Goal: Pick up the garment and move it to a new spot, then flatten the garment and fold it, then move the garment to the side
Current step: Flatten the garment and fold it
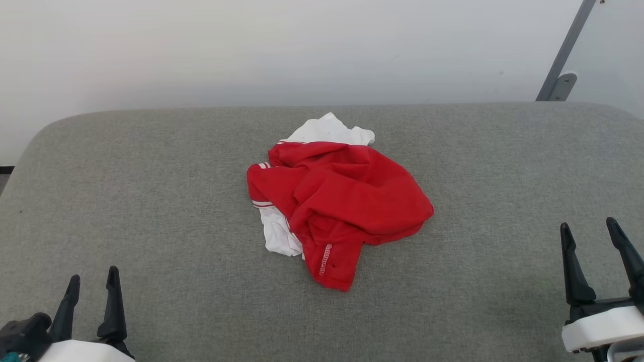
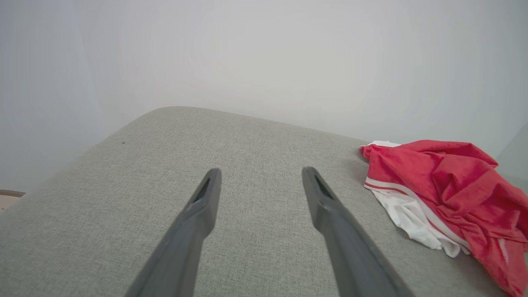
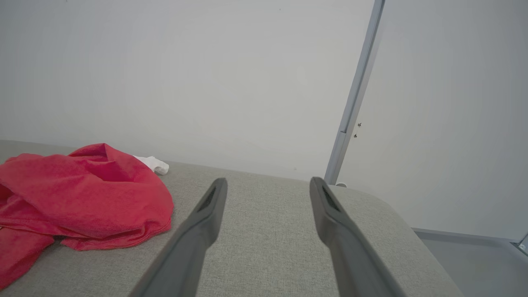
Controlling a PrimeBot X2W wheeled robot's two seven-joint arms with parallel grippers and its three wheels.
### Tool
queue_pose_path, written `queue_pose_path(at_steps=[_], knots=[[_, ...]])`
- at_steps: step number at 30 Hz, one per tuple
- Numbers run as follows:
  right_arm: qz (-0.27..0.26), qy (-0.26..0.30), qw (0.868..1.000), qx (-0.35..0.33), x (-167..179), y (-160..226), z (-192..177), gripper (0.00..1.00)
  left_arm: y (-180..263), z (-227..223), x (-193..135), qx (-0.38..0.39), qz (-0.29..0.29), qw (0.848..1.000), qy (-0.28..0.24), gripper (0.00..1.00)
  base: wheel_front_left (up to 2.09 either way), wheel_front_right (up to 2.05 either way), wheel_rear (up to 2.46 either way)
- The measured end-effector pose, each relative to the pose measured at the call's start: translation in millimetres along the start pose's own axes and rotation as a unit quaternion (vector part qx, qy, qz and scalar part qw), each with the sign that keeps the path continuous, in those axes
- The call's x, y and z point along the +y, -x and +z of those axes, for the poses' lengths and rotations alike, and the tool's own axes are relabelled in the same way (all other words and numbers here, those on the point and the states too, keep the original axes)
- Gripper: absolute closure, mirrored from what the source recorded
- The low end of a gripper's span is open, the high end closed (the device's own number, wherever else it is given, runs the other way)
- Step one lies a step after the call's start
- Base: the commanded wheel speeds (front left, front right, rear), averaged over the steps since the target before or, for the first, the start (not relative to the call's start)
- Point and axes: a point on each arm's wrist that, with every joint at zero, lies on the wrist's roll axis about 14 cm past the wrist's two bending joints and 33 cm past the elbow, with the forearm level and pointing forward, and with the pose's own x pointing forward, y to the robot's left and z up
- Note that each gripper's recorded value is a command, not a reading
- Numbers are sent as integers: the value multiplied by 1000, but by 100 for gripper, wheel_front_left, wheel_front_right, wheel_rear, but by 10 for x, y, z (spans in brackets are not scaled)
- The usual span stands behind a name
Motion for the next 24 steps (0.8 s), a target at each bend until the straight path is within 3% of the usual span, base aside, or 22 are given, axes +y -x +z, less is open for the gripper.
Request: queue_pose_path(at_steps=[8, 15, 24], knots=[[2, 1, 1000, -3, 5, -5, 20, 0, -6, -41, -100, 11, -25, 1000, -10, 0, 0, 0, 0], [0, 4, 1000, -1, -13, 12, 14, 0, -240, -24, -400, 23, -90, 995, -28, 0, 0, 0, 0], [-11, 9, 1000, -1, -98, 12, 14, 0, -585, -278, -1057, 133, -201, 969, -60, 0, 0, 0, 0]])
